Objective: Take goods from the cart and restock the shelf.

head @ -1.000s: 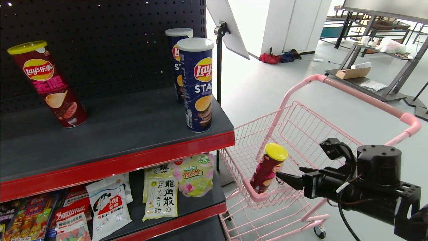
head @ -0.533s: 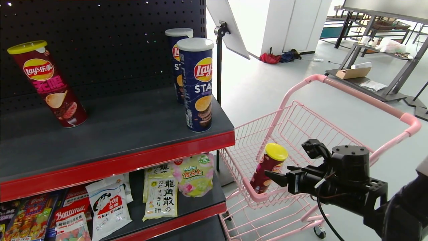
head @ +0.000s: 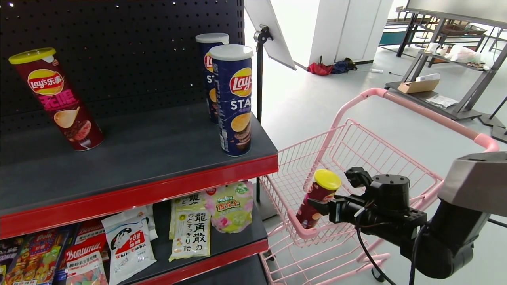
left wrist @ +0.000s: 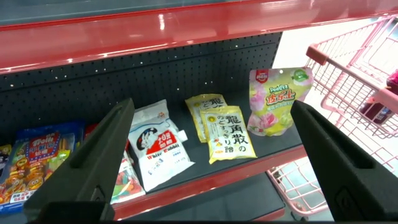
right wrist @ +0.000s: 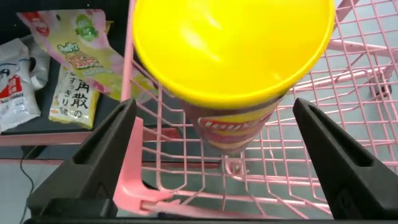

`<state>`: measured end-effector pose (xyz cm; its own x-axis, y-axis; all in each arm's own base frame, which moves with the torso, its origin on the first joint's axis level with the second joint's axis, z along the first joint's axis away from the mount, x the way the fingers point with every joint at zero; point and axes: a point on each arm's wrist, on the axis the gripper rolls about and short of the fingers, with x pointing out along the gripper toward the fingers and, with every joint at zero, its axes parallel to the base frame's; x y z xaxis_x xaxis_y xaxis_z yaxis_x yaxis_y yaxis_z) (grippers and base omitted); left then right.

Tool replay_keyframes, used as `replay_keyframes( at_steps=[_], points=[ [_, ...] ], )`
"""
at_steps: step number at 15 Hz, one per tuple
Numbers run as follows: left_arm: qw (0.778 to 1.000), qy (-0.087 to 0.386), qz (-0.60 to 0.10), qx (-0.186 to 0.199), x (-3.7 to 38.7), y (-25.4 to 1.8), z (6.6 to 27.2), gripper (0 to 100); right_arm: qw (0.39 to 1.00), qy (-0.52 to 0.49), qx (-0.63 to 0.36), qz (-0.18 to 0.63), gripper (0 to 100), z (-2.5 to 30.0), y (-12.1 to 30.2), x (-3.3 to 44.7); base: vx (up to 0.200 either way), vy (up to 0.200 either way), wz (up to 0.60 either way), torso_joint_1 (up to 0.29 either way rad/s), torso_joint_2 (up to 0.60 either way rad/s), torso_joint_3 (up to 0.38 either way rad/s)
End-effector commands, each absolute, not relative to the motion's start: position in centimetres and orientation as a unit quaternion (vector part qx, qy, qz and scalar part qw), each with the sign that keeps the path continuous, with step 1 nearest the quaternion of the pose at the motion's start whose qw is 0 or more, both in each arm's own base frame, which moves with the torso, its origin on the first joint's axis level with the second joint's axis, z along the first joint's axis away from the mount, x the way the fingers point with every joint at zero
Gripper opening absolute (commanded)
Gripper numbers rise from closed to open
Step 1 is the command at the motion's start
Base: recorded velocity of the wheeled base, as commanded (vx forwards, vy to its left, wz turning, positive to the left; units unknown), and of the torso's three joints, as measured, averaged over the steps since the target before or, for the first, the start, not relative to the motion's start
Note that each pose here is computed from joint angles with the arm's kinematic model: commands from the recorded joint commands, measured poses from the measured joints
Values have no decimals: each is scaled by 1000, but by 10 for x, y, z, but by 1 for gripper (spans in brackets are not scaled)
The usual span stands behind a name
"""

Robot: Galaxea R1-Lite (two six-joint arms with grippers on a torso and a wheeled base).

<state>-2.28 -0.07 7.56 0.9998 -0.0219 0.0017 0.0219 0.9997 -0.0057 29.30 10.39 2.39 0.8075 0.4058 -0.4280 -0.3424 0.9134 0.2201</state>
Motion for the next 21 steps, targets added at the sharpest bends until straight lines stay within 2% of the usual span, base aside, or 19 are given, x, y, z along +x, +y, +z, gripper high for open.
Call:
replay_keyframes(
  at_steps=[1, 11, 12, 17, 18, 21],
  points=[
    [1000, -1, -12, -3, -23, -1, 76, 100, 949, 243, 62, 190, 100, 14, 103, 303, 0, 0, 0, 0, 0, 0],
    [1000, -1, -12, -3, -23, -1, 76, 100, 954, 222, 63, 193, 100, 3, 114, 334, 0, 0, 0, 0, 0, 0],
    [1000, -1, -12, -2, -23, -1, 76, 100, 954, 222, 62, 191, 0, 1, 115, 335, 0, 0, 0, 0, 0, 0],
    [1000, -1, -12, -3, -23, -1, 76, 100, 959, 211, 60, 178, 0, 4, 116, 338, 0, 0, 0, 0, 0, 0],
    [1000, -1, -12, -2, -23, -1, 76, 100, 968, 183, 60, 161, 0, 17, 118, 345, 0, 0, 0, 0, 0, 0],
    [1000, -1, -12, -3, -23, -1, 76, 100, 981, 107, 52, 155, 0, 110, 122, 348, 0, 0, 0, 0, 0, 0]
  ],
)
